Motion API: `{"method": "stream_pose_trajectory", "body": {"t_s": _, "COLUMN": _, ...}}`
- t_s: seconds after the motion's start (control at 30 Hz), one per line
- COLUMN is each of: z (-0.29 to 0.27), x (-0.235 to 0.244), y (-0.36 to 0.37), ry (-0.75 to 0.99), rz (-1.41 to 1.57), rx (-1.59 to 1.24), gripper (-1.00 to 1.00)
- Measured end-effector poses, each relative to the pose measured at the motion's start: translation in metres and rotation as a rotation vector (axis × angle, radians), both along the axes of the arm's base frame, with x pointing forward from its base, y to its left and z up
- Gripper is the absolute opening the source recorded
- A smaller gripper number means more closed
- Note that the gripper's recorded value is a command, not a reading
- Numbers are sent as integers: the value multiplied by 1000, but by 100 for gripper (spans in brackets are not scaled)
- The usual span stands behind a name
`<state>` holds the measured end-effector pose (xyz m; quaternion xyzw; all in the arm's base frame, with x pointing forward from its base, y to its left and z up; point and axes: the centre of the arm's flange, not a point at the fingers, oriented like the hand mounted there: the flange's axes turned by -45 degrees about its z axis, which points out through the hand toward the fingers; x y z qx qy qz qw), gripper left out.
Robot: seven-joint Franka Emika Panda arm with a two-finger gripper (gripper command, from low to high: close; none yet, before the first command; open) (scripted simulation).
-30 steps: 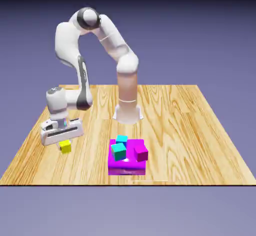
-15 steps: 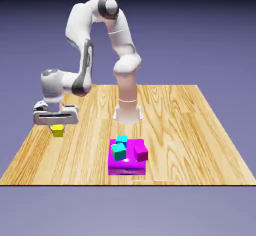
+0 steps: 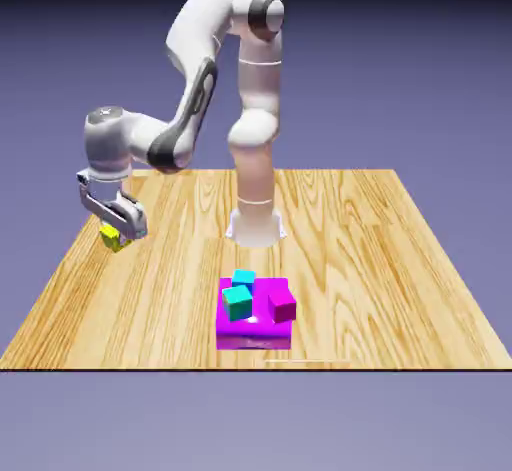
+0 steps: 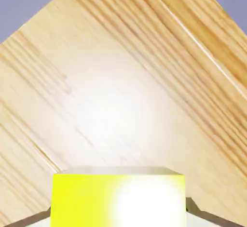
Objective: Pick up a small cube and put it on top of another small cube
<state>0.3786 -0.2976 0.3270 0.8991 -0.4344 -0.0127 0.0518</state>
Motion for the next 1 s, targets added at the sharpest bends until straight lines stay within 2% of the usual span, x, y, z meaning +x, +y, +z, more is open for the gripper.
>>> {"method": "stream_pose_trajectory", "body": {"t_s": 0.53, "z": 46, "x": 48, "y": 81, "ry": -26, "rz": -782, "rx": -93, "gripper": -100}}
{"method": "stream_pose_trajectory", "body": {"t_s": 1.0, "z": 40, "x": 88, "y": 175, "ry": -59, "rz": -1410, "rx": -153, "gripper": -100}}
